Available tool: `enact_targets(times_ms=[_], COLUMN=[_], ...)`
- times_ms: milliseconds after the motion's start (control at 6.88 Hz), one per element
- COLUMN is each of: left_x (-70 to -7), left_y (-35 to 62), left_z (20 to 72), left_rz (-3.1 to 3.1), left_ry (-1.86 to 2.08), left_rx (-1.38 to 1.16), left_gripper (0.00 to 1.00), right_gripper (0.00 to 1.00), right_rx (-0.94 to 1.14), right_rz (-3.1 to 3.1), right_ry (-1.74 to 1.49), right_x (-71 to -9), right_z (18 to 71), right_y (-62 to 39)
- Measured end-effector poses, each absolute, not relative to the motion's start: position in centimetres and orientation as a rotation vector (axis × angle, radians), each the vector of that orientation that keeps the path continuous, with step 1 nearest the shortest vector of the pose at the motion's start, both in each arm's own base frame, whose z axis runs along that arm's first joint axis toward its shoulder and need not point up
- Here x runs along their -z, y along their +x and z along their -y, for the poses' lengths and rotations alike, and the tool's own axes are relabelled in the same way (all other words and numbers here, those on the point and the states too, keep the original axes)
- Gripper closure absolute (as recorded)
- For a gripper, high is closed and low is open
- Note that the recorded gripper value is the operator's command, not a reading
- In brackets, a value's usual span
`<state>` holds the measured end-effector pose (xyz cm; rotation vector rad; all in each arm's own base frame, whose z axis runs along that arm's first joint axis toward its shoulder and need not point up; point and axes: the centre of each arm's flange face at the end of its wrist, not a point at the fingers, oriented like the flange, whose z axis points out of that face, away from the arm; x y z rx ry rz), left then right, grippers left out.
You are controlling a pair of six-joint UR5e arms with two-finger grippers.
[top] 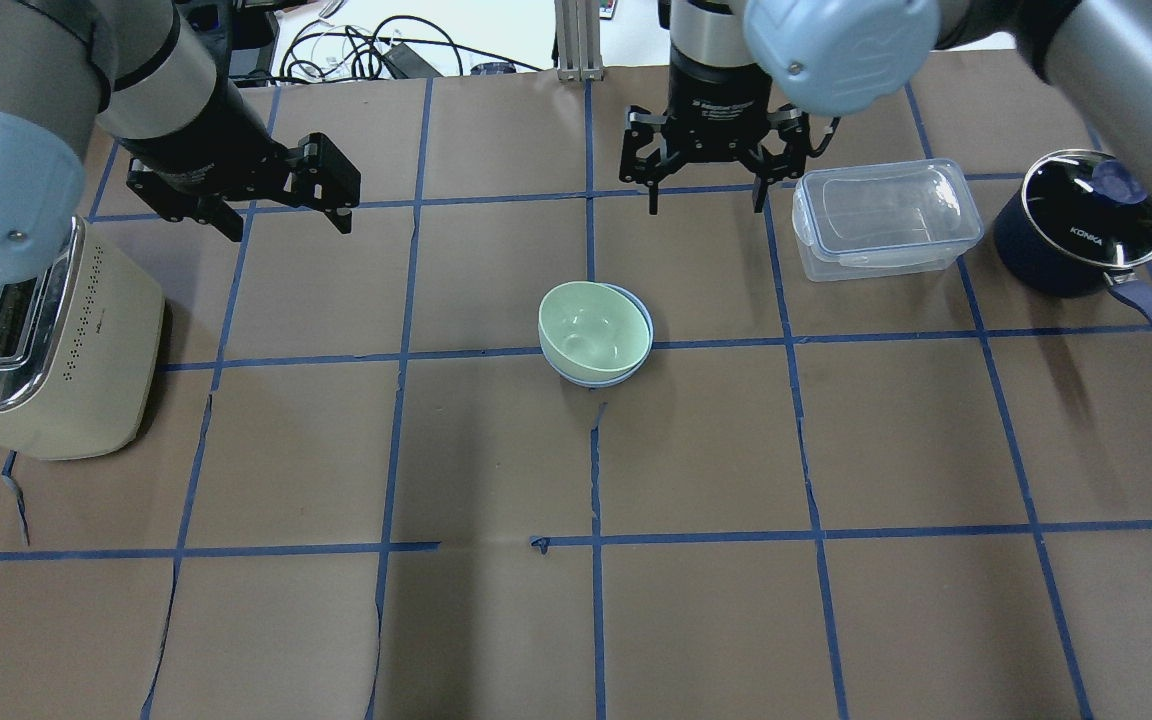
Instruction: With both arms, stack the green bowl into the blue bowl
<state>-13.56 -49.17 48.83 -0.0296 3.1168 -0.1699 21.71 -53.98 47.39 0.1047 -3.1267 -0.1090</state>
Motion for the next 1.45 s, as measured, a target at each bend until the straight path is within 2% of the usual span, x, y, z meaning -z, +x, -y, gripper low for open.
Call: enact_targets(times_ms=[436, 726, 1453], left_x=[-48.8, -48.7, -48.8], left_y=[-13.6, -13.6, -13.7], left_z=[49.1, 49.1, 49.0], left_rz=[-3.117, -3.117, -3.118], left_ry=[-0.03, -0.03, -0.027], left_rx=[0.169, 0.167, 0.169], left_gripper=[0.0, 0.0, 0.0], right_gripper=[0.0, 0.0, 0.0], right_rx=[0.102, 0.09, 0.139], right_rz=[3.133, 3.132, 3.162], right_ry=[0.191, 0.171, 0.085], right_x=[-49.0, -49.6, -49.5], right_z=[48.0, 45.2, 44.9], right_y=[14.6, 13.4, 11.6])
